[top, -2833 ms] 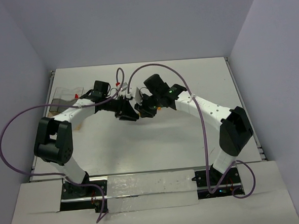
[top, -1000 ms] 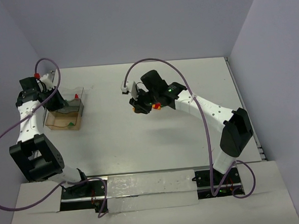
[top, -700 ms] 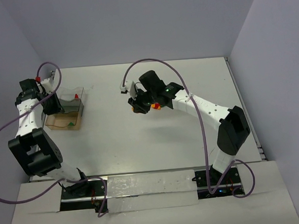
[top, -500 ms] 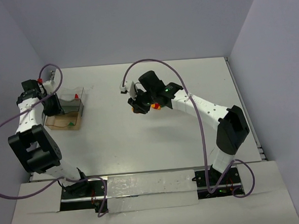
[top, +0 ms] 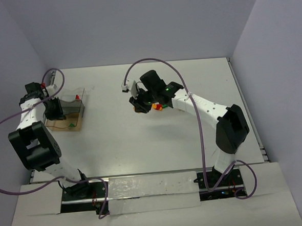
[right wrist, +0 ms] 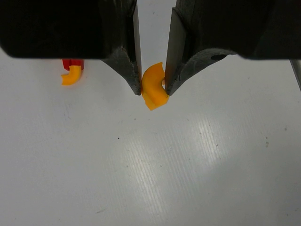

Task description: Sort the legos into containers by color

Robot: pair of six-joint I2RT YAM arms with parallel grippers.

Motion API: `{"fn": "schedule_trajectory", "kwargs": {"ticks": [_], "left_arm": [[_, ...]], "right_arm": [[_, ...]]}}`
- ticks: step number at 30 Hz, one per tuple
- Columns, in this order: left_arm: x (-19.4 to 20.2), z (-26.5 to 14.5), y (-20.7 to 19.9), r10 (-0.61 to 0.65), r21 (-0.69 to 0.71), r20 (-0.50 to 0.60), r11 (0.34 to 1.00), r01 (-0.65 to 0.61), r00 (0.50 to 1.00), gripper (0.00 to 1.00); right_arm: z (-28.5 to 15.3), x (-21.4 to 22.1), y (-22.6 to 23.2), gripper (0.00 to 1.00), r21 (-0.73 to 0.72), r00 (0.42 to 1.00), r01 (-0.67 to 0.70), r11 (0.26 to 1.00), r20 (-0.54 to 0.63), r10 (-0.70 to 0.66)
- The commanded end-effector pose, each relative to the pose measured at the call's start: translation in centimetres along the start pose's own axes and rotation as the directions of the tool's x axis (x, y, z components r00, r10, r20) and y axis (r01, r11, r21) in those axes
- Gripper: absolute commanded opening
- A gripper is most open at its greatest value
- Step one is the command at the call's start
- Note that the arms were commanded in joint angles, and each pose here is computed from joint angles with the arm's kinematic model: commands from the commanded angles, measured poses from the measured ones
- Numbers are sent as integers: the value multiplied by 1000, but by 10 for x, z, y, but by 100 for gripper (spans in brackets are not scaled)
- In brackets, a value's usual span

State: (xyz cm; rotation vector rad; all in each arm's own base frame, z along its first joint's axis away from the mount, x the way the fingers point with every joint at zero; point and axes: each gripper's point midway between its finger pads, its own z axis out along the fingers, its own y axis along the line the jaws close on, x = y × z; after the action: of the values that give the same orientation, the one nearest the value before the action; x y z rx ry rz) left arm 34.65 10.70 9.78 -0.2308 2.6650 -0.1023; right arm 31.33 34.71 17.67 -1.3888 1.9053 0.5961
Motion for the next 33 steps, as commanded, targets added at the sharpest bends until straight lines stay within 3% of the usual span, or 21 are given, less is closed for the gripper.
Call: {"fn": "schedule_trajectory", "kwargs": {"ticks": [1,11,18,25,33], "left_arm": [[6,5,5,-7,-15,-10,1000,7,1000,5],[-5,-5,1,14,-1,44,1000,-14,999,5],[-29,-38,-13,114,51,150,991,-122,982,3],[-18,-45,-32,160,143,169,972,-185,973,1],[9,-35,-49,175,251,126,947,-202,976,2]], "right_arm": [[-3,-26,-13,0,30,998,6,1000,69,-8],[-11,-25,-37,0,83,995,-54,995,84,47],[-40,-17,-62,0,162,991,-96,982,110,78],[-46,4,-78,0,217,988,-105,971,135,76],[-33,-16,-74,0,61,965,-163,985,217,146]]}}
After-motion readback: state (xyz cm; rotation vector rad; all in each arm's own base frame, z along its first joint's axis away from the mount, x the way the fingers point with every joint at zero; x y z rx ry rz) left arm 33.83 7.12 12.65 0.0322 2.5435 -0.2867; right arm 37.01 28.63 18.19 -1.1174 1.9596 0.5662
